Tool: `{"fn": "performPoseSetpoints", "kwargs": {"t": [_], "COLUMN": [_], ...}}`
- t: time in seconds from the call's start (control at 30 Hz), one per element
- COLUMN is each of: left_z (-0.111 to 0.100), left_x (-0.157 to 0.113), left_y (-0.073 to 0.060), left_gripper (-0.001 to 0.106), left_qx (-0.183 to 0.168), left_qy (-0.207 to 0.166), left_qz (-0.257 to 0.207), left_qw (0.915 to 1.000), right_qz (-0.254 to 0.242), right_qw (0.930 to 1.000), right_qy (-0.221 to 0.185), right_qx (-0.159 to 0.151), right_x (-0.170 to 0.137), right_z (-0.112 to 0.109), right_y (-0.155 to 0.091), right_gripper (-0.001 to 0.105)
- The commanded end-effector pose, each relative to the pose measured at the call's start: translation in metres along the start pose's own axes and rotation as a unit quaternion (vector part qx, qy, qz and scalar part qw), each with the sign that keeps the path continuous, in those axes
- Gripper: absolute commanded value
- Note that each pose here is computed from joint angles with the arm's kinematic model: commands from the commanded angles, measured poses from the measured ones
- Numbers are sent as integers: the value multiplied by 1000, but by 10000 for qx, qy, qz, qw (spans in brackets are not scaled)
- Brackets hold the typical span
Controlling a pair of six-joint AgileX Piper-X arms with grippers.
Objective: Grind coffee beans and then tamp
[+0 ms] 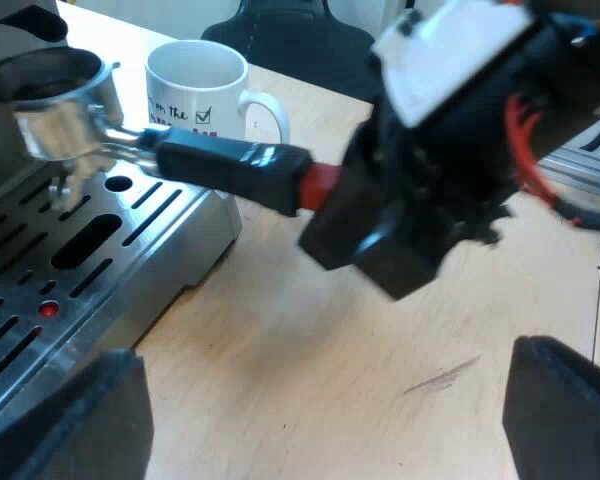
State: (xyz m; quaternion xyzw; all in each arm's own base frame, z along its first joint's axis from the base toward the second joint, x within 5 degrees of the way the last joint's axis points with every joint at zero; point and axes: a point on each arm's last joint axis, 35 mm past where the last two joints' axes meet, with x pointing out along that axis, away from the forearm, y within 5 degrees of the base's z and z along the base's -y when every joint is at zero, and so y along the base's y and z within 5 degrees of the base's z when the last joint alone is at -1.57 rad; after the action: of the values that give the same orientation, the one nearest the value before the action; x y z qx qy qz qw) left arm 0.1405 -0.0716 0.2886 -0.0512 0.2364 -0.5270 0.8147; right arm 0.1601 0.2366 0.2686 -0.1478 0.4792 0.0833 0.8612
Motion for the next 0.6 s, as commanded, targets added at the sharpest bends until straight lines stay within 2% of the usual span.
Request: {"fn": "performPoseSetpoints", "kwargs": {"t": [0.03,0.3,0.6], "left_z": [0,-1,-1], "left_x": [0,0,-2], "left_y": [-1,-1,-3], "left_gripper": [73,73,73], "left_qx": [22,-21,-95], "left_qy": [0,39,38], "left_qz": [-42,-44,30], "left_qw": [10000,10000,9999], "right_qz": [-61,104,308], "right_qw": [9993,9980,9949], "right_qy": [-355,-603,-890], "right_qx": [61,-152,-349], "right_x": [-13,-32,-50], "right_z": [-2,-28,-46], "right_y": [-7,-16,-22], "right_gripper": [0,0,0]}}
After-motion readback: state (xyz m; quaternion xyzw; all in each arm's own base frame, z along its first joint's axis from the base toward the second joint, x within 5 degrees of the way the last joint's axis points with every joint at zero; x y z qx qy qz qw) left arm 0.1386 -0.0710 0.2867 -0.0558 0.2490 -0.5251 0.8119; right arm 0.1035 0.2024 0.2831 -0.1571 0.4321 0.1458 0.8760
